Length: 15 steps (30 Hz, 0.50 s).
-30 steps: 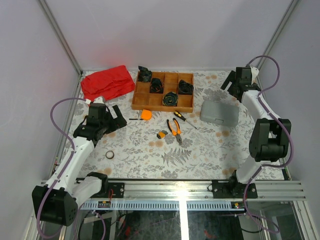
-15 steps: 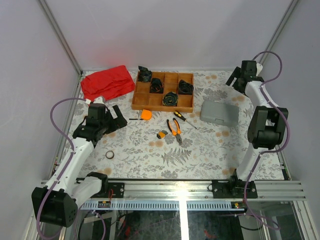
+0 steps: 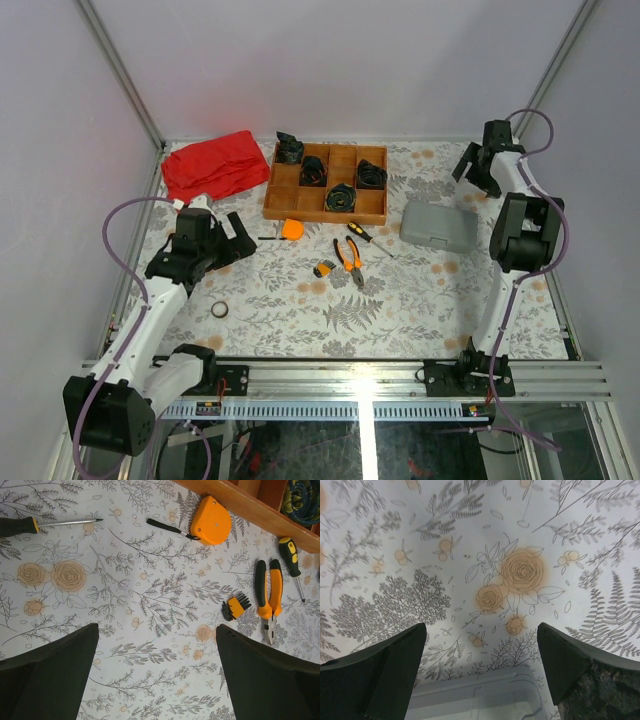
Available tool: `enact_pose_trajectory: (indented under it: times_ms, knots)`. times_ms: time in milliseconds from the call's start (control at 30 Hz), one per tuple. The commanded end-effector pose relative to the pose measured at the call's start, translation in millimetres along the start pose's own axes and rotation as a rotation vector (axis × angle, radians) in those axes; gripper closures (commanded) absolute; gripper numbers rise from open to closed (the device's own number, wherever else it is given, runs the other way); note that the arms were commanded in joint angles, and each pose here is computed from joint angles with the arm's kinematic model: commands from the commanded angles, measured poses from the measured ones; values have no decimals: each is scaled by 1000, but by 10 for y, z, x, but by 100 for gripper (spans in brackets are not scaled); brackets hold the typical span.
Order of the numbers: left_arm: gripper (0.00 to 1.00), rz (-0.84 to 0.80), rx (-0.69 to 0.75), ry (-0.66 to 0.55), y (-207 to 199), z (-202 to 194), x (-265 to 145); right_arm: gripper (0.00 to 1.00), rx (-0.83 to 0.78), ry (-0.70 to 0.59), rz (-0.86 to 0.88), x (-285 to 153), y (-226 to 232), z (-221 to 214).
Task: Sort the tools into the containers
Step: Move the storage box to the center of the board.
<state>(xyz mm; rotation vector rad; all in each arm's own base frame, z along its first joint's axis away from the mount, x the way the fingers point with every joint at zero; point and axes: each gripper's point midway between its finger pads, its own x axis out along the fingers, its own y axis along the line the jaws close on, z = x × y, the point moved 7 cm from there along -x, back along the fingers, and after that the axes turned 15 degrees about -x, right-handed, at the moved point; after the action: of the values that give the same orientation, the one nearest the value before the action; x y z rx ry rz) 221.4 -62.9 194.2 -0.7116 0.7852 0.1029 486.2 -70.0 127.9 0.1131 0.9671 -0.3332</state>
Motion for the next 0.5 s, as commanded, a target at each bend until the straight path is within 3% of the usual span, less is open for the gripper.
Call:
enact_pose_trajectory:
  times_ms: [0, 467]
  knots:
    - [1, -21, 3, -1, -34, 37, 57, 2, -24, 49, 57, -29, 82, -66]
    - [6, -44, 10, 23, -55, 10, 74, 3, -130, 188, 110, -122, 190, -683]
